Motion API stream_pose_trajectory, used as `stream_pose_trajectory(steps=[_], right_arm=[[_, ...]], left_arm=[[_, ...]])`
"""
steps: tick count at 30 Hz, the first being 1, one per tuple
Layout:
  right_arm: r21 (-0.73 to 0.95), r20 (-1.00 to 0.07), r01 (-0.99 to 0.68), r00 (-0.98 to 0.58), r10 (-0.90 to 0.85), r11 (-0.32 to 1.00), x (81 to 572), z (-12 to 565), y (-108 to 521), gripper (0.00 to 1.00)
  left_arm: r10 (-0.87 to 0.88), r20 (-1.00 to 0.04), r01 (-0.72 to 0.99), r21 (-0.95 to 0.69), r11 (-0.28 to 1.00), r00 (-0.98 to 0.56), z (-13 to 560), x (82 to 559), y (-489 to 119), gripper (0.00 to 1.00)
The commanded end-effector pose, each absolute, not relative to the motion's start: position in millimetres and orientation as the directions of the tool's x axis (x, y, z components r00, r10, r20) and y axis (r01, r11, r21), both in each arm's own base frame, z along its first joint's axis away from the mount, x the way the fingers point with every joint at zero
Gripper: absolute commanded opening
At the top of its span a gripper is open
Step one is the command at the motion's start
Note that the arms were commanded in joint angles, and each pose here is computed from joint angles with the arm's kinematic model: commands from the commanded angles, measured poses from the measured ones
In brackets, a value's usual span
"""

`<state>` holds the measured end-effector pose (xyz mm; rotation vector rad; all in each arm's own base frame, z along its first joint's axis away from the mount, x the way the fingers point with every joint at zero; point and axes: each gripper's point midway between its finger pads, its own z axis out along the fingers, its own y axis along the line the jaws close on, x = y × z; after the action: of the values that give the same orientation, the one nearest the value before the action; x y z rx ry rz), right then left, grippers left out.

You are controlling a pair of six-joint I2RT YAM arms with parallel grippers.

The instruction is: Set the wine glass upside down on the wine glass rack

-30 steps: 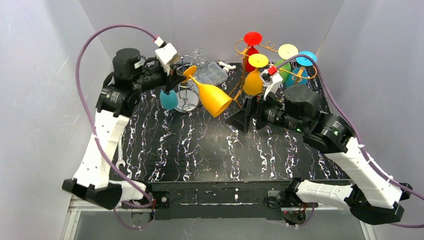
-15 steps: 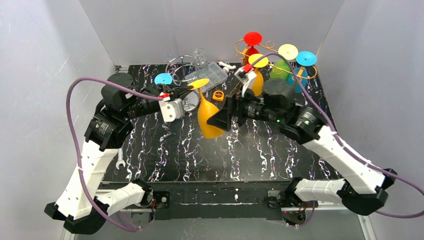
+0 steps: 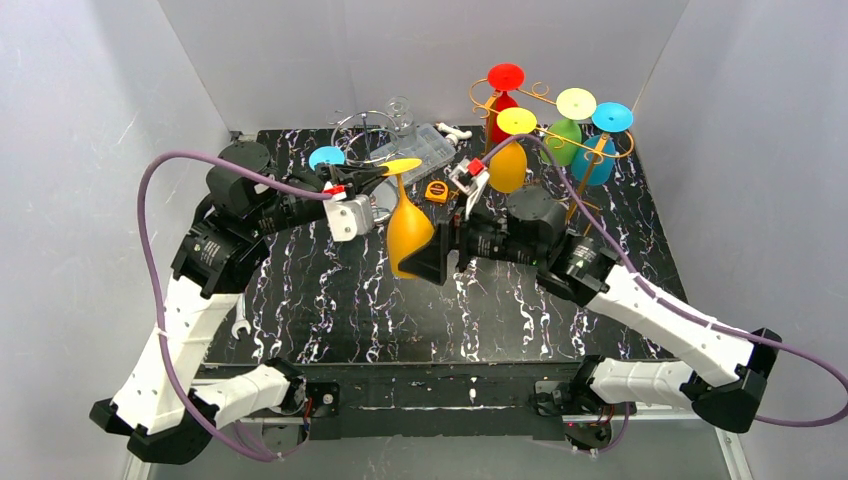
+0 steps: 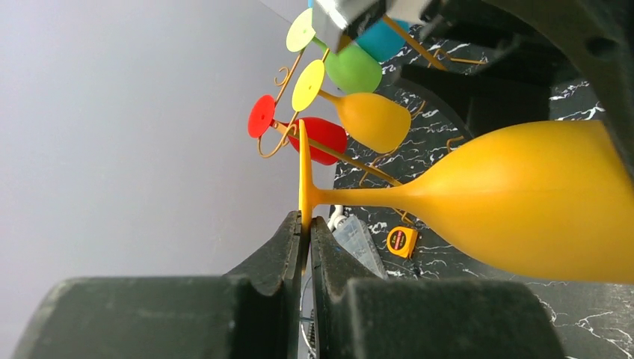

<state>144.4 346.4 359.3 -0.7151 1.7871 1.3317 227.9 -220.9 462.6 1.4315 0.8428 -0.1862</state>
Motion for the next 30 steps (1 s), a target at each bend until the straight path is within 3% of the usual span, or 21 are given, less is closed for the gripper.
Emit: stream_pose_trajectory(steps=[1,3,9,11,13,14,15,18,21,24,30], right_arm=[[0.480,-0.876,-0.856,-0.481,0.043,0.192,127.8,368.7,365.9,0.98],[0.462,-0.886,-0.865,-0.462,0.045,0.198,129.7,368.0,371.1,0.95],[0.415,-0.909,-0.839,-0.398,0.122,0.352,153.0,372.0,349.3,0.55],[0.394,-0.918,-0.801,-0.368,0.148,0.451,164.7,365.4,329.2,0.51],[0.346,-0.934,-0.743,-0.334,0.130,0.573,177.8,344.6,303.5,0.53],[0.322,-0.941,-0.699,-0.312,0.132,0.638,184.8,337.4,285.9,0.53],[0.291,-0.948,-0.651,-0.294,0.121,0.701,192.1,325.7,269.6,0.52],[0.175,-0.967,-0.456,-0.247,0.065,0.873,214.2,288.7,216.7,0.50],[0.077,-0.980,-0.312,-0.201,0.013,0.947,225.3,267.5,179.3,0.48],[0.024,-0.987,-0.157,-0.159,-0.001,0.987,232.2,259.8,144.9,0.48],[-0.014,-0.995,-0.029,-0.102,-0.017,0.999,236.5,260.8,115.1,0.51]], left_arm=[[0.337,-0.576,0.533,0.817,0.217,0.745,490.2,223.9,-221.4,0.00],[0.341,-0.572,0.532,0.820,0.212,0.746,487.6,223.4,-222.7,0.00],[0.359,-0.558,0.516,0.830,0.212,0.749,483.4,222.4,-219.3,0.03],[0.368,-0.562,0.519,0.826,0.219,0.740,481.4,223.4,-217.5,0.40],[0.378,-0.577,0.530,0.816,0.230,0.724,477.4,224.2,-215.4,0.66],[0.386,-0.587,0.538,0.809,0.238,0.712,473.8,225.6,-214.1,0.84],[0.391,-0.598,0.548,0.800,0.244,0.699,470.8,226.4,-213.1,0.94],[0.405,-0.619,0.570,0.783,0.251,0.673,459.2,227.3,-210.9,0.98],[0.420,-0.624,0.579,0.777,0.247,0.659,447.5,228.6,-209.6,0.98],[0.430,-0.628,0.585,0.773,0.247,0.649,440.3,230.5,-209.1,0.98],[0.441,-0.633,0.597,0.766,0.238,0.636,431.6,233.9,-210.3,0.97]])
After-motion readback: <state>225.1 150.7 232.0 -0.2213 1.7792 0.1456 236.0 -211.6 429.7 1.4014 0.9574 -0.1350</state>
